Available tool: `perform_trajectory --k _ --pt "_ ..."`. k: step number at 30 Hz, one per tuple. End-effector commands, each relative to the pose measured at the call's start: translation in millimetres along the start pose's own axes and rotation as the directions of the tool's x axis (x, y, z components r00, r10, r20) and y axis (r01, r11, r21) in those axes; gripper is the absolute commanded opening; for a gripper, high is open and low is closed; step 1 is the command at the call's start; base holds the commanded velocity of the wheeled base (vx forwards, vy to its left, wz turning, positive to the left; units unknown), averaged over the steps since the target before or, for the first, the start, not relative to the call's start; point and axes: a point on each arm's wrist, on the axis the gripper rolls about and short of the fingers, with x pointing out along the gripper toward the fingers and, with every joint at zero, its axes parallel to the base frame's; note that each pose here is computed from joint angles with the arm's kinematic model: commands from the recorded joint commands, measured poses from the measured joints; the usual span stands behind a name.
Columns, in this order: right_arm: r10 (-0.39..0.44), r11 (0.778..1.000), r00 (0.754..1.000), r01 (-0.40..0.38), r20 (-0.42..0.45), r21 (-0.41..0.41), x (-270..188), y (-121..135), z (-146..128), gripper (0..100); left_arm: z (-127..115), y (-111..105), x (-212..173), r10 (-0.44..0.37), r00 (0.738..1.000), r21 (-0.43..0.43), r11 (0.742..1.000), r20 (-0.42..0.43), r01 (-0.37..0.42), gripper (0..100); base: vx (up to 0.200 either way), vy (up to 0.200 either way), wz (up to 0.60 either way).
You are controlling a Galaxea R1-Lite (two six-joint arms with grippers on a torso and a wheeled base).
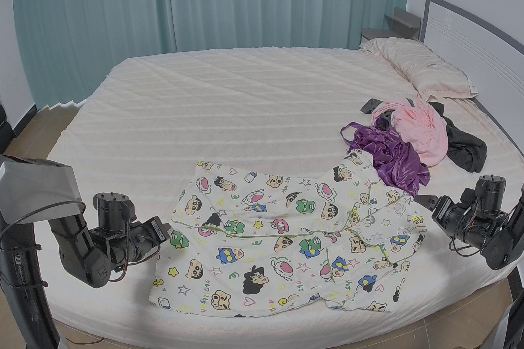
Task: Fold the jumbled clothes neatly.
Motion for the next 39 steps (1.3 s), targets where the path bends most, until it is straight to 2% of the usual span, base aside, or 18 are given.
perform_trajectory --k 1,5,9,12,15,18,21,22,26,39 --pt "-0.005 1.000 1.000 0.005 -0.008 0.000 2 -1 -1 100 -1 3 1 0.016 1.000 -0.003 1.000 -0.011 -0.016 100 0.000 0.000 0.00" --pt "-0.008 1.000 1.000 0.008 -0.012 0.001 3 -2 -2 100 4 8 2 0.045 0.999 0.004 0.999 0.009 -0.045 100 0.000 0.000 0.00" --pt "-0.007 1.000 1.000 0.007 -0.008 0.001 3 -2 -2 100 14 8 4 0.038 0.998 -0.008 0.999 0.042 -0.038 100 0.000 0.000 0.00" --pt "-0.007 1.000 1.000 0.007 -0.007 -0.002 2 -1 -2 100 26 -2 9 0.004 0.997 -0.009 1.000 0.082 -0.003 100 0.000 0.000 0.00" --pt "-0.001 1.000 1.000 0.001 -0.015 -0.006 2 1 -4 100 38 -15 22 -0.016 0.997 -0.002 1.000 0.080 0.016 100 0.000 0.000 0.00" --pt "-0.001 1.000 1.000 0.001 -0.017 -0.006 2 1 -5 100 50 -26 41 -0.018 0.998 -0.049 0.999 0.061 0.021 100 0.000 0.000 0.00" --pt "0.003 1.000 1.000 -0.004 -0.019 -0.004 2 2 -5 100 51 -30 51 -0.016 0.999 -0.074 0.997 0.045 0.020 100 0.000 0.000 0.00" --pt "0.003 1.000 1.000 -0.003 -0.019 -0.003 2 2 -5 100 50 -30 66 0.002 1.000 -0.087 0.996 0.019 -0.001 100 0.000 0.000 0.00" --pt "0.002 1.000 1.000 -0.003 -0.020 -0.004 2 2 -5 100 37 -22 78 0.030 0.999 -0.083 0.996 -0.027 -0.033 100 0.000 0.000 0.00" --pt "0.003 1.000 1.000 -0.003 -0.031 -0.005 3 2 -7 100 28 -24 80 0.033 0.998 -0.074 0.997 -0.055 -0.037 100 0.000 0.000 0.00"
